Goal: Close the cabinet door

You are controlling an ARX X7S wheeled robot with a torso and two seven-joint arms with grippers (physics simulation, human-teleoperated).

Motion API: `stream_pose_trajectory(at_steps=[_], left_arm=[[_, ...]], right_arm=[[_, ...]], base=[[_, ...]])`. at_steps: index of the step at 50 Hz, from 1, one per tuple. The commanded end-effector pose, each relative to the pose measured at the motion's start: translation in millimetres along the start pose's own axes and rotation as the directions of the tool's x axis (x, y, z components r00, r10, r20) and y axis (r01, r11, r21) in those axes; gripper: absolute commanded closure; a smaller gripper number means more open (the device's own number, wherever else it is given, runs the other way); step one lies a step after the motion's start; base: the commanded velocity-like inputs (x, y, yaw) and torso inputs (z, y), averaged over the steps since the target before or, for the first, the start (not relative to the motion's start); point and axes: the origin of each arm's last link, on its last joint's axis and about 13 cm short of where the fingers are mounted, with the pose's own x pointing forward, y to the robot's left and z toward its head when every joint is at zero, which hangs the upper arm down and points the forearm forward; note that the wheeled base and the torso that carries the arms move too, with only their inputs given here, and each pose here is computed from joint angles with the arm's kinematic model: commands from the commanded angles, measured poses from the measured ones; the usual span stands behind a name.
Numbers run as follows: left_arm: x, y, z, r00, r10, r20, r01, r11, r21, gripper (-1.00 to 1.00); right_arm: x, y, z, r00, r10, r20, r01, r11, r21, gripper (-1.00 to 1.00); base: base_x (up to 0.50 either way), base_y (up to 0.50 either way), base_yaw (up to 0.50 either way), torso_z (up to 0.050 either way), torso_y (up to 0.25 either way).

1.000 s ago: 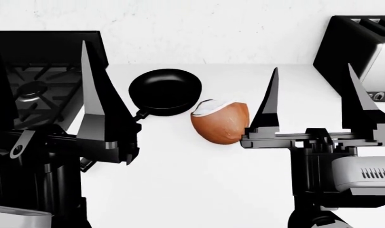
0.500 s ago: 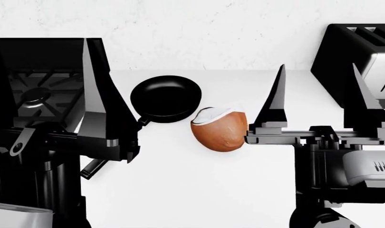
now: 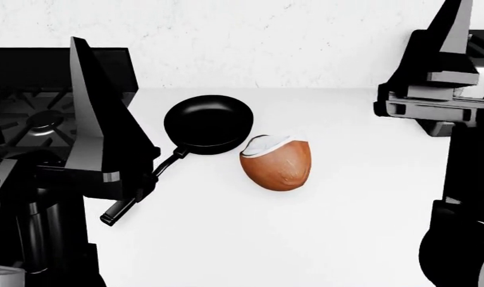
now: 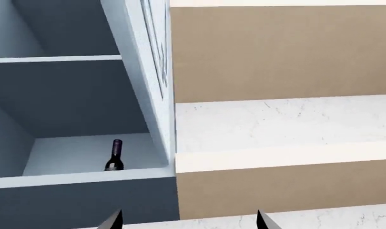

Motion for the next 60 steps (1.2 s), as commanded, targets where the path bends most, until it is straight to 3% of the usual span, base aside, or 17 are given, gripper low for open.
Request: stream_pose_trajectory(at_steps=[1, 8, 21, 30, 44, 51, 60], left_arm=[[6.1, 6.8, -2.4, 0.999, 0.021, 0.028, -0.021, 1.000, 0.007, -1.00], [8.3, 10.6, -3.7, 0.999, 0.032, 0.033, -0.033, 0.999, 0.018, -1.00], [5.8, 11.2, -6.2, 0.999, 0.026, 0.030, -0.027, 0.999, 0.018, -1.00], [6.7, 9.0, -3.0, 0.999, 0.022, 0.030, -0.022, 1.000, 0.008, -1.00], [5.2, 8.5, -5.6, 1.000, 0.023, 0.015, -0.023, 1.000, -0.002, -1.00], [6.0, 8.7, -5.3, 1.000, 0.025, 0.019, -0.025, 1.000, -0.002, -1.00], [4.5, 7.7, -5.6, 1.000, 0.019, 0.016, -0.019, 1.000, -0.005, -1.00]], right_arm=[[24.3, -12.3, 22.2, 0.997, -0.067, 0.041, 0.063, 0.994, 0.089, -1.00], [32.2, -29.0, 29.9, 0.983, -0.180, 0.025, 0.170, 0.960, 0.222, -1.00], [52.0, -44.5, 57.8, 0.977, -0.206, 0.060, 0.188, 0.956, 0.223, -1.00], [87.4, -30.5, 75.5, 0.988, -0.102, 0.116, 0.080, 0.981, 0.179, -1.00], [132.0, 0.2, 113.1, 0.971, 0.061, 0.231, -0.102, 0.980, 0.169, -1.00], [136.1, 20.9, 102.2, 0.966, 0.153, 0.208, -0.187, 0.971, 0.152, -1.00], [135.1, 31.7, 77.5, 0.966, 0.208, 0.156, -0.228, 0.965, 0.128, -1.00]], base=[[0.00, 0.00, 0.00, 0.000, 0.000], [0.00, 0.00, 0.00, 0.000, 0.000], [0.00, 0.00, 0.00, 0.000, 0.000], [0.00, 0.00, 0.00, 0.000, 0.000], [0.00, 0.00, 0.00, 0.000, 0.000], [0.00, 0.00, 0.01, 0.008, 0.002], [0.00, 0.00, 0.00, 0.002, 0.001]])
